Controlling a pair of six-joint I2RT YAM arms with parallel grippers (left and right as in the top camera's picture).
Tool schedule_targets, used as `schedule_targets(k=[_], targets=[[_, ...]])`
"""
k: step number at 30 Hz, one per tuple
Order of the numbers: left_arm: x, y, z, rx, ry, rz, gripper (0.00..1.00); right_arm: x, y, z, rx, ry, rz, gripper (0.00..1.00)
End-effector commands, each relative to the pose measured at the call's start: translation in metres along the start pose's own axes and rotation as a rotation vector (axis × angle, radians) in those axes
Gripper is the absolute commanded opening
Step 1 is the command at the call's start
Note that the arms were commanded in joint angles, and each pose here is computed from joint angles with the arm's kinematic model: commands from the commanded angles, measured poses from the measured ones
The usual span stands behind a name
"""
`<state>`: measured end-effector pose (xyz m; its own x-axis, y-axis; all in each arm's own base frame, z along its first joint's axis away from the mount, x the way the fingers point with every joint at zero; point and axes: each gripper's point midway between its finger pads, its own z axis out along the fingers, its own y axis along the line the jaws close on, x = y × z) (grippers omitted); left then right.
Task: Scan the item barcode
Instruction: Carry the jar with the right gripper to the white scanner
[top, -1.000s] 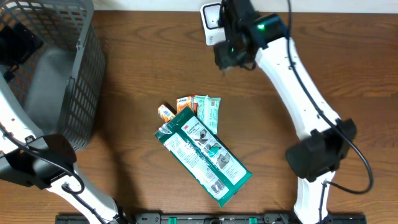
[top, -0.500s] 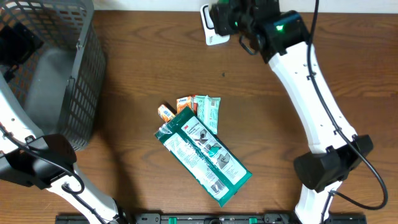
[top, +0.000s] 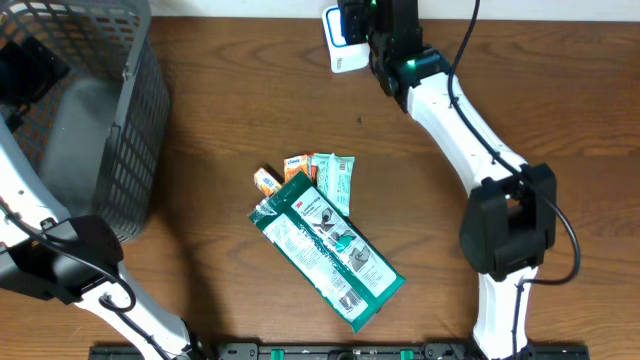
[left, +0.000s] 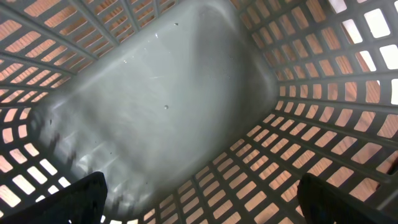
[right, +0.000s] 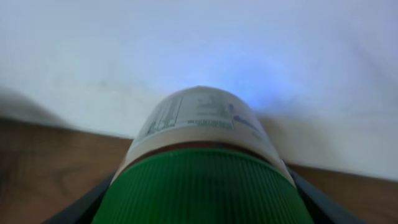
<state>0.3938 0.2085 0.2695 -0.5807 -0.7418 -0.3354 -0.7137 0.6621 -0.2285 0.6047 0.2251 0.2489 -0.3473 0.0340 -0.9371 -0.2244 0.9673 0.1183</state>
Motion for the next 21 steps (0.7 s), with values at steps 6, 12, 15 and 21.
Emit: schedule_targets(k=[6,12,15,21], targets=[[-0.001,-0.004,-0.015,0.024,-0.03,0.003,0.98,0.01,-0.008,0.034,-0.029,-0.098,0.023,0.01],[-0.001,-0.004,-0.015,0.024,-0.03,0.003,0.98,0.034,-0.005,0.065,-0.069,-0.176,0.027,0.01],[-0.001,-0.004,-0.015,0.024,-0.03,0.003,0.98,0.041,-0.005,0.072,-0.073,-0.204,0.029,0.01],[-0.001,-0.004,-0.015,0.024,-0.03,0.003,0.98,0.046,-0.013,0.08,-0.07,-0.237,0.05,0.01]])
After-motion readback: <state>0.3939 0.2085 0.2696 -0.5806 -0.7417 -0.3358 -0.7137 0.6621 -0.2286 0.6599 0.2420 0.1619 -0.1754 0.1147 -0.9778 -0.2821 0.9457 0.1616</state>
